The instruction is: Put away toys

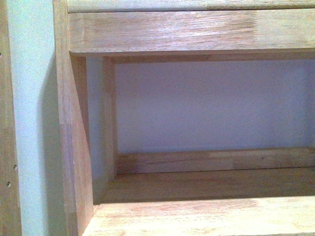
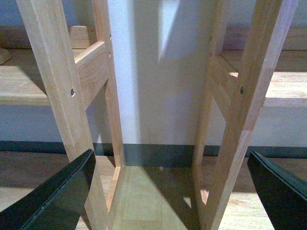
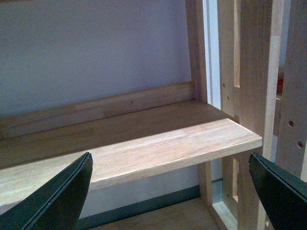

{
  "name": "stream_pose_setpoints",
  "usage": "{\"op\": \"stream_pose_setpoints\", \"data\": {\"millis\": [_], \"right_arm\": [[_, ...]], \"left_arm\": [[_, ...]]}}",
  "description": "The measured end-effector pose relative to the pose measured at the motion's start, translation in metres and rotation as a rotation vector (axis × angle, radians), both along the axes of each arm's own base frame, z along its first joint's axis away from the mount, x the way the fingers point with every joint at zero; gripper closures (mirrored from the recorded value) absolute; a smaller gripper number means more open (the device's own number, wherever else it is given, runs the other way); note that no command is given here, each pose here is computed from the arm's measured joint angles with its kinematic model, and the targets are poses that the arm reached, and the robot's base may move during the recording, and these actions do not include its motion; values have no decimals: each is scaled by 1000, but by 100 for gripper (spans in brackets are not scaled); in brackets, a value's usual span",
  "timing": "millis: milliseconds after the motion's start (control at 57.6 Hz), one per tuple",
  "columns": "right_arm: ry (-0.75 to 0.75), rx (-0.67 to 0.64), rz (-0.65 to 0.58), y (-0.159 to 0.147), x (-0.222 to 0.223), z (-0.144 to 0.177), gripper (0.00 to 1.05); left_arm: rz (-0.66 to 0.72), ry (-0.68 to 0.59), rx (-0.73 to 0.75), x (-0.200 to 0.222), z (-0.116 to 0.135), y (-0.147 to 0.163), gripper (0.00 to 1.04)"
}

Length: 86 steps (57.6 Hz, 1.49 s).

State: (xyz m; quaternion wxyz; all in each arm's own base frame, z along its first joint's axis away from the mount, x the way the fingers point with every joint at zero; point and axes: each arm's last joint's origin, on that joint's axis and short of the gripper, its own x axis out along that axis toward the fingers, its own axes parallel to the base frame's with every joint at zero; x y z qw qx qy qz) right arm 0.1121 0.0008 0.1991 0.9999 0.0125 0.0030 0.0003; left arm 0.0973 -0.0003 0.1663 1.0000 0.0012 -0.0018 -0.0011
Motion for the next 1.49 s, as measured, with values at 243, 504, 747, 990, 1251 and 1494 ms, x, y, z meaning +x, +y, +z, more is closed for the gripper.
{"op": "stream_pose_setpoints", "data": {"millis": [243,504,747,990,1251,1494], "right_arm": [[-8,-16,0,0,-4,-8,70],[-6,-21,0,-1,-14,-17,101],[-1,-22,0,-1,-14,-23,101],[-9,-22,0,-1,-15,-32,101],[-10,-22,0,-1,-15,-32,101],[-10,-22,0,-1,-15,-32,76]], "left_arm": [[0,0,0,0,0,0,6],[0,0,0,0,0,0,6],[0,0,0,0,0,0,6],[0,0,0,0,0,0,6],[0,0,0,0,0,0,6],[0,0,0,0,0,0,6]]}}
